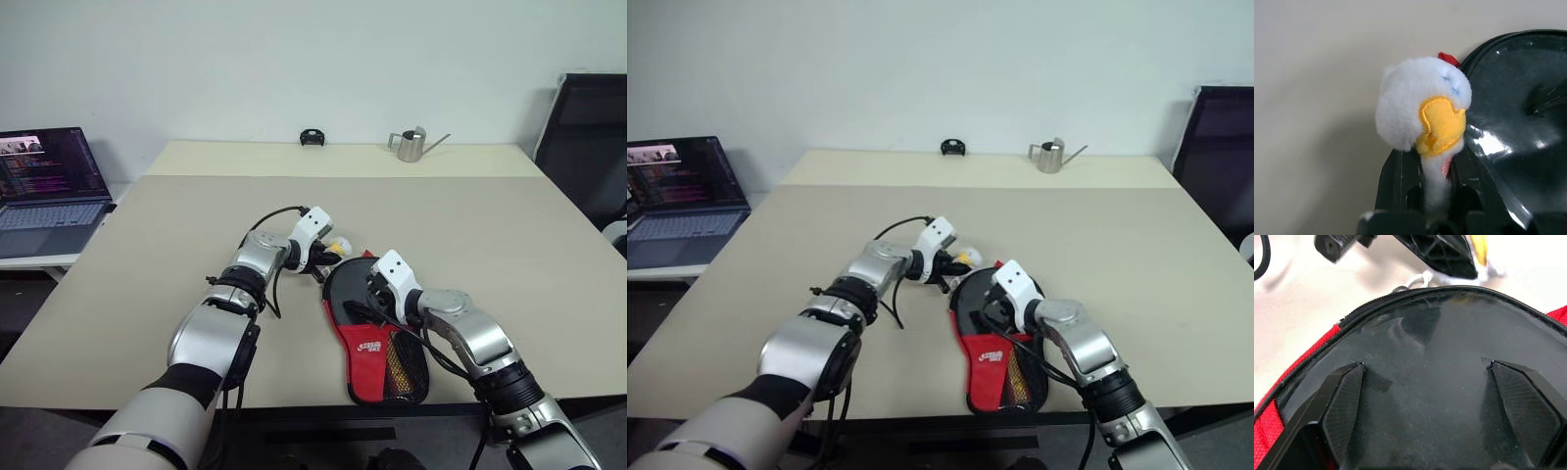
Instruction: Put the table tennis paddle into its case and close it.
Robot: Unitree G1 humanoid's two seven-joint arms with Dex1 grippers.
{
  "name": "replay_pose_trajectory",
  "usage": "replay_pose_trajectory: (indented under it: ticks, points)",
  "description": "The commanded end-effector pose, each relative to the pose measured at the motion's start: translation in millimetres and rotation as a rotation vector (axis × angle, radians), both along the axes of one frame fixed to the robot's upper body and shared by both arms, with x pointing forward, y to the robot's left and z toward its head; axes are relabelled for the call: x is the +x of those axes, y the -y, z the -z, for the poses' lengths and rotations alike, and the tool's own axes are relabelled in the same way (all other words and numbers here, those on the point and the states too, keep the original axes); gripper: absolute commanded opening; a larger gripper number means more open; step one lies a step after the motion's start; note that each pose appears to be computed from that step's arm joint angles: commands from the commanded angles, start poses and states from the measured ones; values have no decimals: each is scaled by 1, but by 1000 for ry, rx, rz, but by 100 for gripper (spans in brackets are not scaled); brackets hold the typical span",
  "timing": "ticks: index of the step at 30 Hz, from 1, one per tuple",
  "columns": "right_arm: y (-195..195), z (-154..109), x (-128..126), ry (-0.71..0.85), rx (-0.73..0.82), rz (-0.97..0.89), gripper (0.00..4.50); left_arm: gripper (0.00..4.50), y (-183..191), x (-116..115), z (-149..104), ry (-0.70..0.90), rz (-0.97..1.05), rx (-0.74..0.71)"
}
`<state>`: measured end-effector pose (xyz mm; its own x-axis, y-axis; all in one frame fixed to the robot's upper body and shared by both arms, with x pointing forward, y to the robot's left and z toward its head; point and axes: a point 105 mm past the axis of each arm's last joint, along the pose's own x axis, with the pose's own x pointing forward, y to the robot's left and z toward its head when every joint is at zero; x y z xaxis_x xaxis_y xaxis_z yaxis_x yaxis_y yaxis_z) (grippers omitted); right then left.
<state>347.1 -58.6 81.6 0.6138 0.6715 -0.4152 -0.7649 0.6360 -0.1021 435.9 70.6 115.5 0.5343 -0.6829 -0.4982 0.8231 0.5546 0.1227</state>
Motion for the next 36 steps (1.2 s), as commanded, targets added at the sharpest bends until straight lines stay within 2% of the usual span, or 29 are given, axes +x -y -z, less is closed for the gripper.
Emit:
replay_pose_trajectory:
  ticks: [1, 9, 17, 22, 33, 36]
  points:
    - [13, 61, -22, -238, -79, 35, 450, 18, 6, 7, -18, 77, 10, 38]
    - [23, 73, -35, -287, -104, 45, 450, 18, 9, 11, -17, 113, -10, 91]
    - [26, 76, -47, -309, -110, 62, 450, 18, 20, 19, -22, 226, -80, 108]
    - [29, 75, -55, -317, -116, 75, 450, 18, 32, 25, -33, 320, -122, 120]
    - [33, 73, -74, -343, -121, 126, 450, 18, 58, 35, -75, 533, -249, 106]
    - [34, 73, -77, -347, -121, 140, 450, 18, 65, 34, -74, 555, -237, 132]
